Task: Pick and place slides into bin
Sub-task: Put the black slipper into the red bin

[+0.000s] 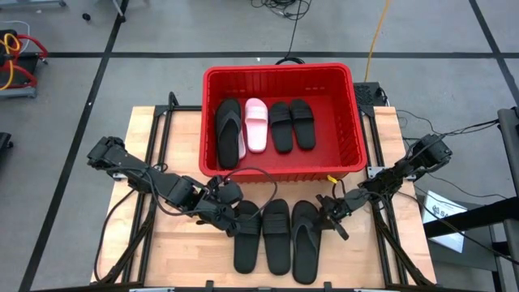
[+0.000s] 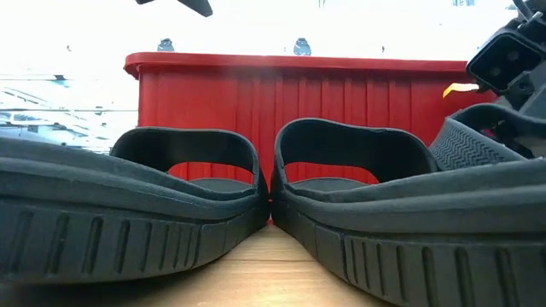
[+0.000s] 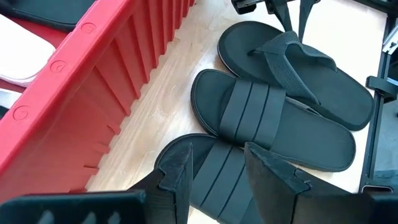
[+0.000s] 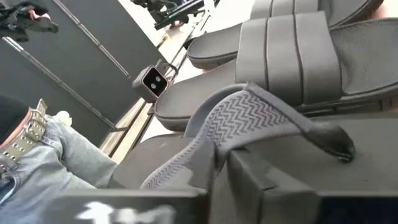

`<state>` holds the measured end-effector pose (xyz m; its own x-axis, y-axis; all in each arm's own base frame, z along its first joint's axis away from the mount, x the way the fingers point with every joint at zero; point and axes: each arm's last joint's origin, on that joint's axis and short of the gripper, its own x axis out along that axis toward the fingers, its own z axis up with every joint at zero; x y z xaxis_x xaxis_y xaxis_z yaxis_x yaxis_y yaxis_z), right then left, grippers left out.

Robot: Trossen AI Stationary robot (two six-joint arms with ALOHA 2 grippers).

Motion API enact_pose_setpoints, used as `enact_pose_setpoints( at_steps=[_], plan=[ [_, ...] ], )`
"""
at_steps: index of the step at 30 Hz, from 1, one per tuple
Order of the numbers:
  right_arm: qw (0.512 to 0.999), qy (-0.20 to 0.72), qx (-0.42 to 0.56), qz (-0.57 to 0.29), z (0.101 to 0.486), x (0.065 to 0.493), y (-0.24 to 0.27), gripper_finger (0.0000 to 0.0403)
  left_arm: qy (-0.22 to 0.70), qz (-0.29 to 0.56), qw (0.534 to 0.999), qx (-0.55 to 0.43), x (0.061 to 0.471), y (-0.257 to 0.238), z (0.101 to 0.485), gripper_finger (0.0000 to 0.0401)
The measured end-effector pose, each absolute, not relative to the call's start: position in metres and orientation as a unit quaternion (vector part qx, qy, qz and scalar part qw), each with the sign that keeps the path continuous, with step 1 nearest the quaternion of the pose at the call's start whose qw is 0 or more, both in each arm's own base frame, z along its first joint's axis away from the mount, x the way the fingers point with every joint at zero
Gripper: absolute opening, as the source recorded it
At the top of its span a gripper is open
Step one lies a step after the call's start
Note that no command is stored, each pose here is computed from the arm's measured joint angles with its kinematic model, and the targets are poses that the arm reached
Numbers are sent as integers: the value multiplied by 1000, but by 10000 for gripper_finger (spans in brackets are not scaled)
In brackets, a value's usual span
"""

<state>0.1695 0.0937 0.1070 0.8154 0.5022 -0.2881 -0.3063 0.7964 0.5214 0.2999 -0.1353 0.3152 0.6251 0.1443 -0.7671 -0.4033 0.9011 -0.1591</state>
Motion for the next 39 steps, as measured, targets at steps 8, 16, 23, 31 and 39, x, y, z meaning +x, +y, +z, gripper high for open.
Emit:
enact_pose_setpoints(
  at_steps=[8,16,23,31,39],
  plan=[
    [918,217,255,213,107,170,94,3,405,154,887,-158,300,-135,315,141],
    [913,194,286,219,118,169,93,1,405,154,887,-157,300,-135,315,141],
    [910,140,311,237,140,166,92,1,408,146,890,-140,300,-135,315,141],
    [914,143,296,239,174,176,98,1,409,143,891,-134,300,-135,315,141],
    [921,204,247,220,221,181,101,0,409,142,892,-132,300,-135,315,141]
  ],
)
